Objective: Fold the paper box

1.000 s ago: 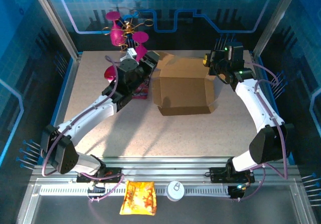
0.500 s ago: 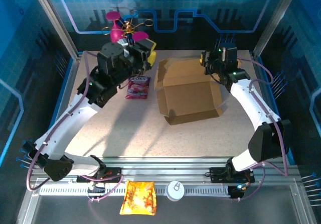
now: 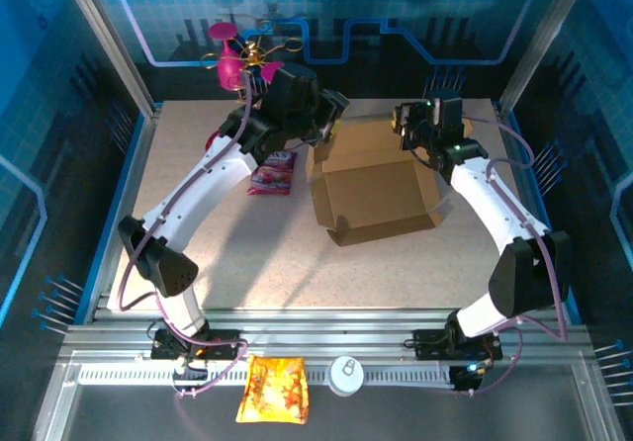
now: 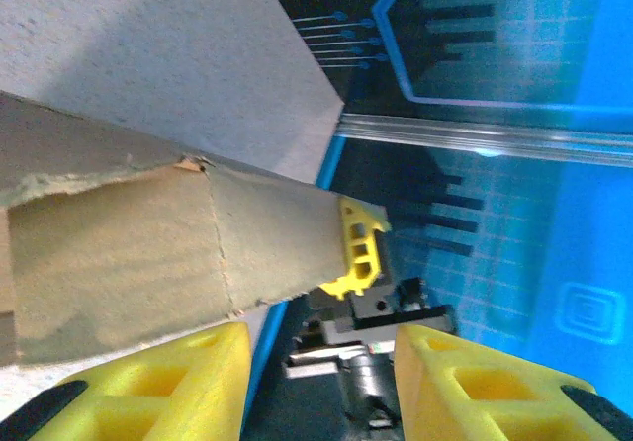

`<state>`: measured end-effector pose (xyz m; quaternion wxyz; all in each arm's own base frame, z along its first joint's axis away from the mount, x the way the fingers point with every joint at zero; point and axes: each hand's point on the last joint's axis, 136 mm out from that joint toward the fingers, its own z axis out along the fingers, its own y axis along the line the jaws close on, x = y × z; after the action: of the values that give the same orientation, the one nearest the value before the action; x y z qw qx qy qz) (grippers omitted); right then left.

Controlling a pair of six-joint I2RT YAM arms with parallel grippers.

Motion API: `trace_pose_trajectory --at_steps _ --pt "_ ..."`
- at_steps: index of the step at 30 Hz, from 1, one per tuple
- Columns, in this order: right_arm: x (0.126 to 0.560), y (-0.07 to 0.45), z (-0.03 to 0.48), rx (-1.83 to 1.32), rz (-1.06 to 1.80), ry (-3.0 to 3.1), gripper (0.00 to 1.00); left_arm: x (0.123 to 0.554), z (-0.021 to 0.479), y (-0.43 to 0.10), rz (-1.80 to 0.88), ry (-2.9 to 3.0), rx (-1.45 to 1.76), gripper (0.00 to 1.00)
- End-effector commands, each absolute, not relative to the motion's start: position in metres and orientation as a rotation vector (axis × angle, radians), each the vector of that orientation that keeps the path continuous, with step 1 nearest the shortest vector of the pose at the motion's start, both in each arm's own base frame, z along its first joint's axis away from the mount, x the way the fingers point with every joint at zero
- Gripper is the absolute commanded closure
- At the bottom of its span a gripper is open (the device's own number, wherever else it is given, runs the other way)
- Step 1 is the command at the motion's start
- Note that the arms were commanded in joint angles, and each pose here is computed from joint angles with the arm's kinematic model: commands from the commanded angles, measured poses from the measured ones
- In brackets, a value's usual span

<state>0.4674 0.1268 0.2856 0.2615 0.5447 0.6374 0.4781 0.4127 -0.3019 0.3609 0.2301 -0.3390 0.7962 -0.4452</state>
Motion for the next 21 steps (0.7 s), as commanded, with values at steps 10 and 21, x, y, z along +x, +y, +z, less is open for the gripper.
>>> trace_pose_trajectory --at_steps 10,21 --pt "0.458 0.126 0.293 1.432 1.303 1.706 1.0 0.412 0.347 -0.298 -1.09 2.272 -0.814 0.54" --pt "0.455 0.128 0.292 1.426 1.306 1.722 1.0 0.411 0.322 -0.297 -1.034 2.343 -0.847 0.48"
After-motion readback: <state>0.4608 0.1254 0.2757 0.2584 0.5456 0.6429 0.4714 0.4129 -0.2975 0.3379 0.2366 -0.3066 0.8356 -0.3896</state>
